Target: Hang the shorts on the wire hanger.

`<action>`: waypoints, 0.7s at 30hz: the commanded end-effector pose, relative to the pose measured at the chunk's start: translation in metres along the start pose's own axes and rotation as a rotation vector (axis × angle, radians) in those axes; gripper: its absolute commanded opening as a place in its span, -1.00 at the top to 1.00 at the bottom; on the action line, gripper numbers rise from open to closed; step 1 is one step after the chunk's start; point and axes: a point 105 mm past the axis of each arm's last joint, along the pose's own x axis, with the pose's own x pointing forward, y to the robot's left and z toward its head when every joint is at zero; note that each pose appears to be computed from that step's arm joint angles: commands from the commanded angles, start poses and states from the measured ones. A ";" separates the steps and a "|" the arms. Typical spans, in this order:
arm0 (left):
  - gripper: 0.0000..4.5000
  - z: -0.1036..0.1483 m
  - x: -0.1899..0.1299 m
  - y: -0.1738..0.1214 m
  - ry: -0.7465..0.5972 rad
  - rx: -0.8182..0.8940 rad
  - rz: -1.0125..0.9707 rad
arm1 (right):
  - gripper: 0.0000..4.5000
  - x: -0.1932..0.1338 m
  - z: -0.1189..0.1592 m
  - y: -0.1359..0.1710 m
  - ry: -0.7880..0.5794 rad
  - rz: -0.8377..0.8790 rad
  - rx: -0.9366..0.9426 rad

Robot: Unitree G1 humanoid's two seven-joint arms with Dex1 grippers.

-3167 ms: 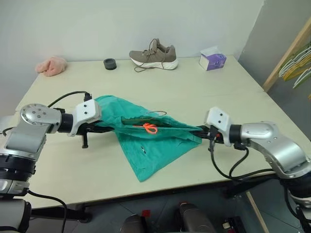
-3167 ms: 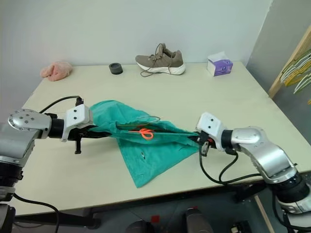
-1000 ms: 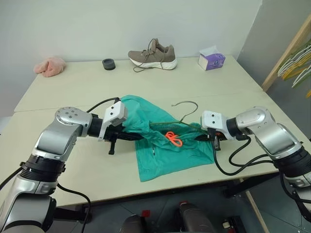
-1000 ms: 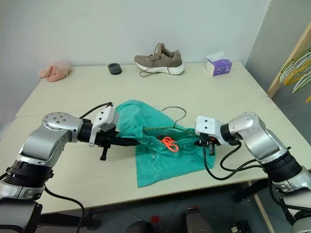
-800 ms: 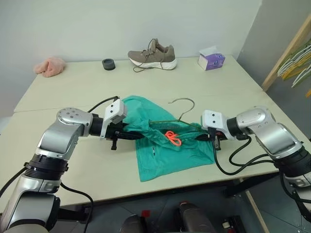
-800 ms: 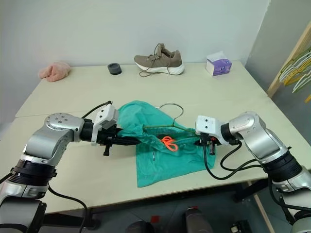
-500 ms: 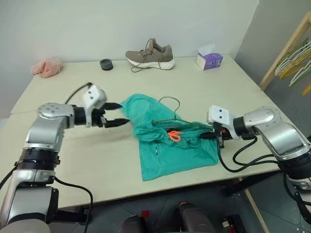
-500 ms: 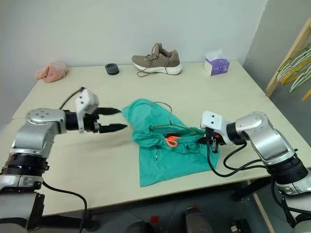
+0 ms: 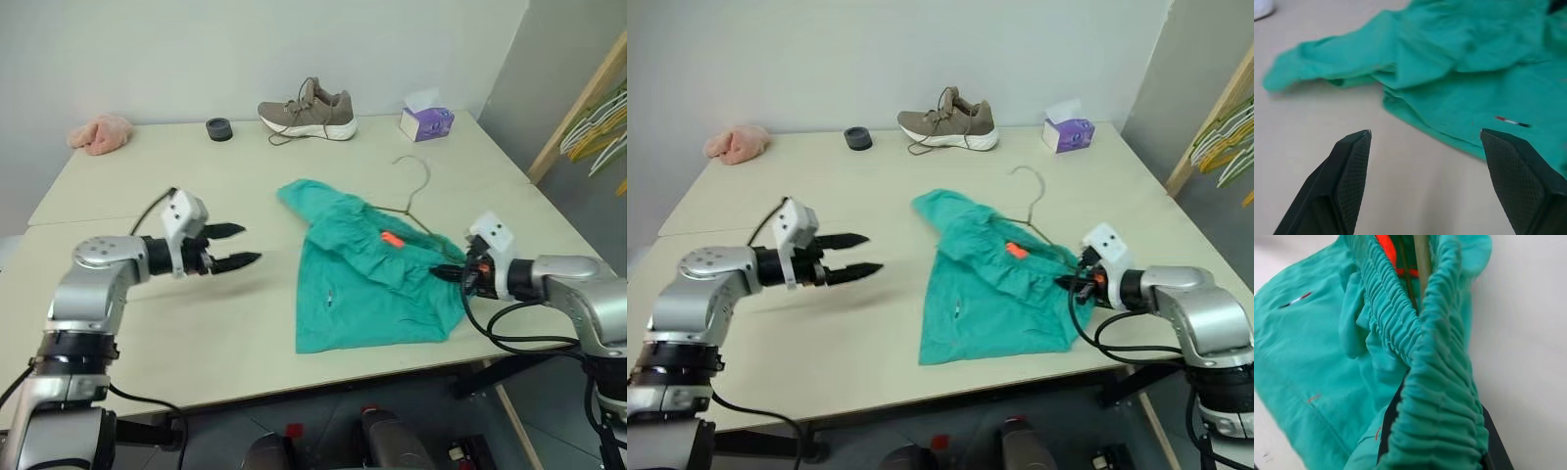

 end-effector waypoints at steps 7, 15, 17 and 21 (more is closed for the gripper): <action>-0.67 0.065 0.065 -0.069 -0.211 0.045 -0.314 | 1.00 -0.101 -0.065 -0.033 0.053 -0.467 0.277; -0.67 0.102 0.103 -0.083 -0.319 0.130 -0.357 | 1.00 -0.191 -0.119 -0.052 0.088 -0.892 0.493; -0.67 0.113 0.109 -0.084 -0.349 0.159 -0.333 | 1.00 -0.212 -0.123 -0.058 0.070 -1.003 0.522; -0.67 0.133 0.118 -0.087 -0.409 0.182 -0.302 | 1.00 -0.234 -0.106 -0.076 -0.010 -1.141 0.496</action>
